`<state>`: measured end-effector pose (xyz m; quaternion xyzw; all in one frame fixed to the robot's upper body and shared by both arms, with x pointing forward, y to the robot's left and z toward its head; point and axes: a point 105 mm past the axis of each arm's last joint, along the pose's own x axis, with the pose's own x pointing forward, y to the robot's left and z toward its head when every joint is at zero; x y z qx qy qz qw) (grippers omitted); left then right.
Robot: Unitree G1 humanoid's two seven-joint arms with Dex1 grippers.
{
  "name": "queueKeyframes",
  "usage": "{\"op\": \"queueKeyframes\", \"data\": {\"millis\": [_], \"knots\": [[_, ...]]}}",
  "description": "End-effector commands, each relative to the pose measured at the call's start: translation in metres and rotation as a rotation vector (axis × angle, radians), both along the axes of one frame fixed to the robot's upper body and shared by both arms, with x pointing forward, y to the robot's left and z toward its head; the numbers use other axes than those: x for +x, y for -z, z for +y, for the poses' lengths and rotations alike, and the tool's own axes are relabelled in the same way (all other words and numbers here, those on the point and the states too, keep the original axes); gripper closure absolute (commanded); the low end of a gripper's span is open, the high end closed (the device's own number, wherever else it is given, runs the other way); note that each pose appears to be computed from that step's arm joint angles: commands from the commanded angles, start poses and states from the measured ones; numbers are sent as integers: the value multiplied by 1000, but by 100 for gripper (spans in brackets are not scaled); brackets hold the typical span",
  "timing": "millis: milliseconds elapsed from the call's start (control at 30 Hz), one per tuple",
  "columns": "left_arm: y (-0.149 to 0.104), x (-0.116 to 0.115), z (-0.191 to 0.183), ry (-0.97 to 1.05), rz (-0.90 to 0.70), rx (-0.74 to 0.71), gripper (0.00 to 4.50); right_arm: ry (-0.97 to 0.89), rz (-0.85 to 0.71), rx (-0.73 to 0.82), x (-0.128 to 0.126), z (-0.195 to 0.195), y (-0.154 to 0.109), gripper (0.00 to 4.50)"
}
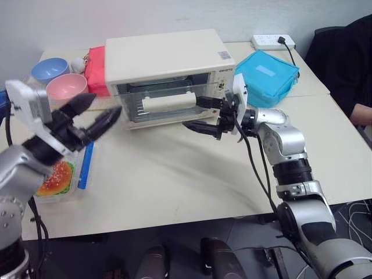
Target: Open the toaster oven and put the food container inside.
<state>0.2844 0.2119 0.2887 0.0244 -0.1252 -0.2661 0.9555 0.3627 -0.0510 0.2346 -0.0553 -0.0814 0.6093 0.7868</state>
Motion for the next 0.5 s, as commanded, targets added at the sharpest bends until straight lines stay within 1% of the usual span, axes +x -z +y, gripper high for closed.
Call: {"op": "queueKeyframes", "data": {"millis": [33,167,300,333,500], "knots": [[-8,14,1,-35,-30,50,186,-60,-85,43,-15,10,-22,0],[-11,29,-5,-11,-36,122,313,-51,-89,54,-18,10,-24,0],[-9,37,-8,16,-27,179,438,-42,-88,62,-19,8,-23,0],[-8,39,-8,20,-25,187,447,-42,-88,62,-20,8,-22,0],[-3,44,-11,46,-12,226,447,-37,-85,67,-23,7,-20,0]]}}
